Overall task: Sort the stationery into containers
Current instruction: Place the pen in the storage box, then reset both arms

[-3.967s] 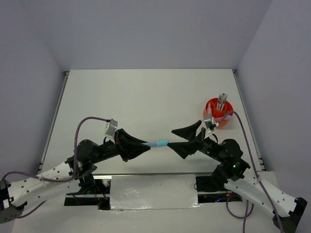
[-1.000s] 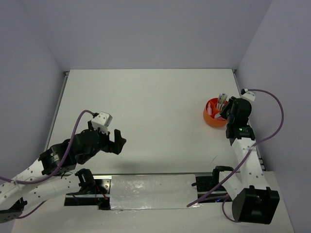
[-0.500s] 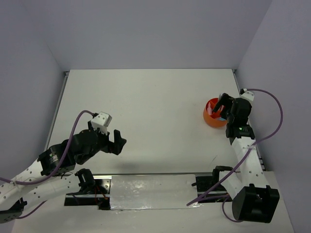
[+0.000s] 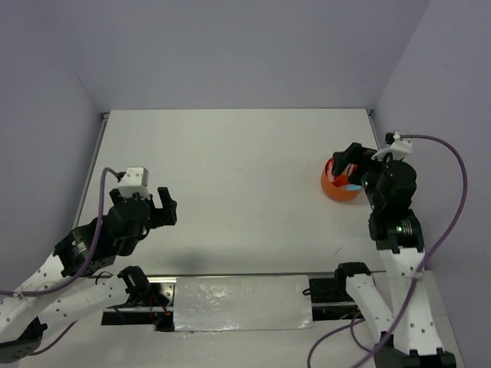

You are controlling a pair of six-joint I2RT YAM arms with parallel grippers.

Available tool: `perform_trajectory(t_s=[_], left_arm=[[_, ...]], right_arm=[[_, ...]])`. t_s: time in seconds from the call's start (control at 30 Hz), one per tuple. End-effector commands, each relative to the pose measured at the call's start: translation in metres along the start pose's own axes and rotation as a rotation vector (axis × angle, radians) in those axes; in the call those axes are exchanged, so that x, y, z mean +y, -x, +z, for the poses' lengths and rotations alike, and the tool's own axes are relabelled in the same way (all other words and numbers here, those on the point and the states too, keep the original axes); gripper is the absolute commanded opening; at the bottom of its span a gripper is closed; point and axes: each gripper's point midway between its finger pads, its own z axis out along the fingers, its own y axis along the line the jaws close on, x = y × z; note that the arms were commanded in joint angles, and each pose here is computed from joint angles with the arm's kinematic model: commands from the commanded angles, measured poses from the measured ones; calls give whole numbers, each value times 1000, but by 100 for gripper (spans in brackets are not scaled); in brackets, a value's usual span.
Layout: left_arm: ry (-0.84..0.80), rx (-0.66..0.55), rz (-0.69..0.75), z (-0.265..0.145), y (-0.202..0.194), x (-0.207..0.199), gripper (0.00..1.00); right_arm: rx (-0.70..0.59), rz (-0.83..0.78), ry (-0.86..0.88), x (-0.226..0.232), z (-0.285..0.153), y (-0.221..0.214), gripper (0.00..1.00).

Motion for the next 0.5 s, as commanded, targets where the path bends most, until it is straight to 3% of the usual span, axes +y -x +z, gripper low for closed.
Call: perform_trajectory(t_s=[0.0, 0.1, 0.23, 0.47], left_arm=[[214, -135, -147, -13, 37, 43, 99], [283, -185, -167, -30, 53, 62, 99], [323, -253, -159, -54, 77, 82, 99], [353, -260, -178, -91, 76, 116, 99]], right_arm=[[40, -71, 144, 31, -36, 0, 100], [98, -114, 247, 45, -66, -11, 100], [19, -149, 285, 44, -114, 1, 100], [-73, -202, 239, 21, -183, 11, 100]])
